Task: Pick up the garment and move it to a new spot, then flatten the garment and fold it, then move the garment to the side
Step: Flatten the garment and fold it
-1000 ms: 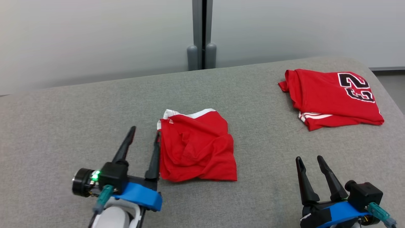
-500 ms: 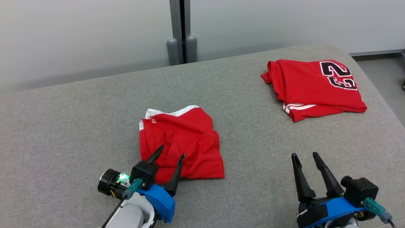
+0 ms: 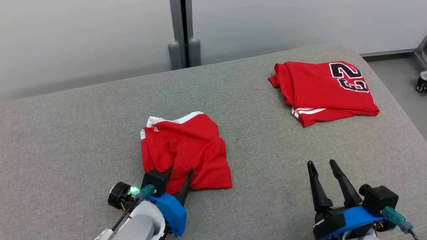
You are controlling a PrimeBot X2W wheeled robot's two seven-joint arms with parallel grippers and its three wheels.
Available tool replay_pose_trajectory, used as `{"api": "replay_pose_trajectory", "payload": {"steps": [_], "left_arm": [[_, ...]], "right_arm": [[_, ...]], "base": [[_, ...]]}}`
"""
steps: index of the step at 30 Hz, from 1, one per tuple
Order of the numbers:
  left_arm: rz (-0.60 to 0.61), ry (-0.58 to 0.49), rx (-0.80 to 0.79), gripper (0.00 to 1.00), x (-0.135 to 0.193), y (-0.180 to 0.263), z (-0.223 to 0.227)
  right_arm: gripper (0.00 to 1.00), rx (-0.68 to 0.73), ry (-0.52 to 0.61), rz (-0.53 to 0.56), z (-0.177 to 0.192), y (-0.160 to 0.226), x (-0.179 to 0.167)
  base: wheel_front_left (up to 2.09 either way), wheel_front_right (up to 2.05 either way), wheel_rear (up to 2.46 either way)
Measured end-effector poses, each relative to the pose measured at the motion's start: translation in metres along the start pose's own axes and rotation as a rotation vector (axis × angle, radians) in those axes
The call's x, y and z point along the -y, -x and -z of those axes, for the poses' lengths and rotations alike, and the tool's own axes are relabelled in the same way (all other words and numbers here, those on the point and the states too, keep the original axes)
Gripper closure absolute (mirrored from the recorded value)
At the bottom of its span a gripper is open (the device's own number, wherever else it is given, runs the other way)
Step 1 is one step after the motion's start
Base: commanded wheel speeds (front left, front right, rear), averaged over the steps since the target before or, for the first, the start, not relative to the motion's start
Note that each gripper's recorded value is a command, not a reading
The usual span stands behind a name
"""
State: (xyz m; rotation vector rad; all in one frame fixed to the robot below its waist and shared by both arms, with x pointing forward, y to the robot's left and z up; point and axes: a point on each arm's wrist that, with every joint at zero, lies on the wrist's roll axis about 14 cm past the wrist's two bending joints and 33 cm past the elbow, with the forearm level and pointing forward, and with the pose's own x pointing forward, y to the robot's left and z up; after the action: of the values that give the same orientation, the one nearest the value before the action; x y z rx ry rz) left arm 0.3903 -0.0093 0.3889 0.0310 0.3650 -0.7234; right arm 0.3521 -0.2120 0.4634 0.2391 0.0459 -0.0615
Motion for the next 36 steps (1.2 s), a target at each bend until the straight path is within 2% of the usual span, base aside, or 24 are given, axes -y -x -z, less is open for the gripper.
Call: {"api": "replay_pose_trajectory", "payload": {"steps": [2,9,24,25,26,36], "left_arm": [[0.006,0.015,0.006,0.98,0.003,0.0,-0.002],[-0.024,0.049,0.093,1.0,-0.007,0.008,-0.025],[-0.112,0.173,0.099,1.0,0.0,0.051,0.008],[-0.113,0.176,0.094,0.17,0.002,0.053,0.011],[-0.119,0.179,0.094,0.0,0.002,0.054,0.011],[-0.238,0.162,0.257,0.0,-0.026,0.068,-0.034]], "right_arm": [[0.0,0.002,-0.004,0.0,-0.001,0.0,0.0],[0.0,0.002,-0.009,-0.02,0.0,-0.003,-0.007],[0.0,-0.021,-0.011,-0.075,0.008,-0.007,-0.023],[0.0,-0.023,-0.011,-0.075,0.008,-0.006,-0.023],[0.0,-0.026,-0.011,-0.076,0.009,-0.006,-0.024],[0.0,-0.01,-0.007,-0.1,0.004,-0.008,-0.031]], "base": [[0.0,0.0,0.0],[0.0,0.0,0.0],[0.0,0.0,0.0],[0.0,0.0,0.0],[0.0,0.0,0.0],[0.0,0.0,0.0]]}}
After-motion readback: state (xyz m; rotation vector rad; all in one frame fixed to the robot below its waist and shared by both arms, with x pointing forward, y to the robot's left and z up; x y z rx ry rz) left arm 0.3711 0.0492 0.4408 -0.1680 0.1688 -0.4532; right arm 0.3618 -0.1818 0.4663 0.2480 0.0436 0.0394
